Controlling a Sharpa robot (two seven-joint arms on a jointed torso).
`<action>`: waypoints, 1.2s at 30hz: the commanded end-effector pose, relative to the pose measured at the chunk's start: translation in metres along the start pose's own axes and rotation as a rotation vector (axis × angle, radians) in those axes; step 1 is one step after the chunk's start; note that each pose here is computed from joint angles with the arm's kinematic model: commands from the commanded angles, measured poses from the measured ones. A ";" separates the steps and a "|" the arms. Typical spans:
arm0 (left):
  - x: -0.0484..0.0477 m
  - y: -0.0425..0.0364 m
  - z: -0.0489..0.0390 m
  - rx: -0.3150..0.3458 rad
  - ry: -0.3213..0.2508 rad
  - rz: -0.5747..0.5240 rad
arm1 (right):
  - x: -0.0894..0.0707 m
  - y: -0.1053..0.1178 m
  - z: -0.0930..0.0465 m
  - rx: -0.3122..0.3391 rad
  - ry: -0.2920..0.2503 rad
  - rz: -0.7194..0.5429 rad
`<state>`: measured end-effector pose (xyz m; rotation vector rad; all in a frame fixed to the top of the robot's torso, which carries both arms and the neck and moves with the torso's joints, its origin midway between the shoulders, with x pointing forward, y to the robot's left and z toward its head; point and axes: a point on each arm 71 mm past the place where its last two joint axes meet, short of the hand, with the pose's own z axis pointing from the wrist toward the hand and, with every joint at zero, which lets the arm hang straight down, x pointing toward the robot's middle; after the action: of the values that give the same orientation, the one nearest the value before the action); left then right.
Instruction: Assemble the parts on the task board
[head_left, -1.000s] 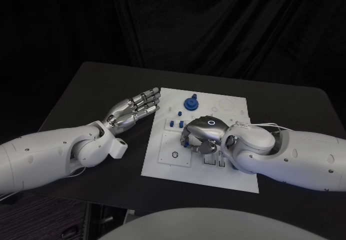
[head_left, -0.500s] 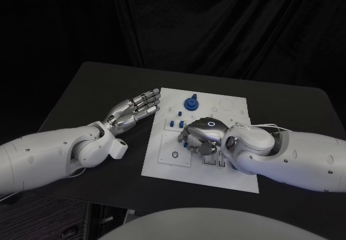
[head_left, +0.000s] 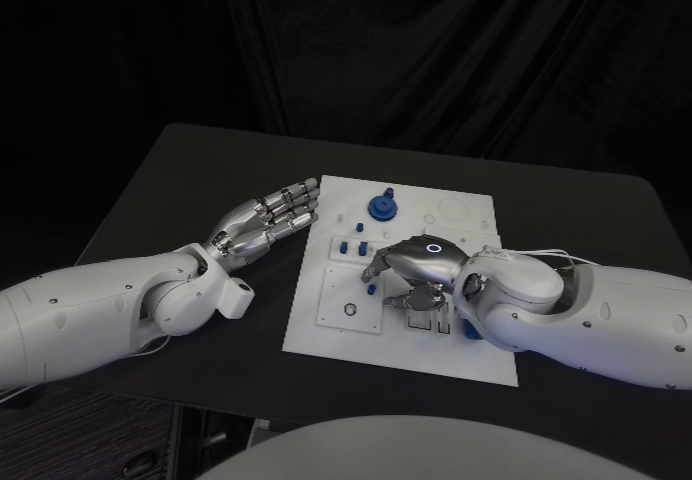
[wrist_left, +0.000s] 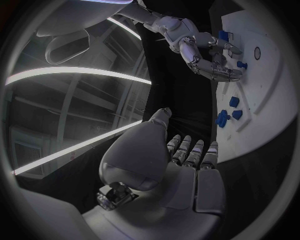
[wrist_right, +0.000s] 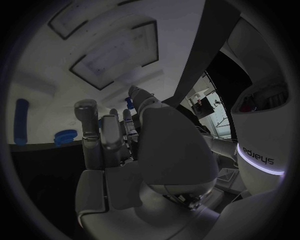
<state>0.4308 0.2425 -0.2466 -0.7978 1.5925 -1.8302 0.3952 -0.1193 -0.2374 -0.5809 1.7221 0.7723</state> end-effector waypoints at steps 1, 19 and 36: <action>0.0012 -0.0038 -0.0009 0.056 0.005 -0.009 | -0.014 -0.005 -0.006 0.011 -0.067 0.011; 0.0022 -0.0044 -0.0017 0.055 -0.003 -0.004 | -0.071 -0.067 -0.057 0.261 -0.097 -0.034; 0.0043 -0.0036 0.0013 0.061 0.008 -0.011 | -0.041 -0.083 -0.074 0.344 -0.038 0.002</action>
<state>0.4296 0.2396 -0.2463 -0.7970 1.5919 -1.8344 0.4186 -0.2277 -0.1997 -0.3441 1.7560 0.4963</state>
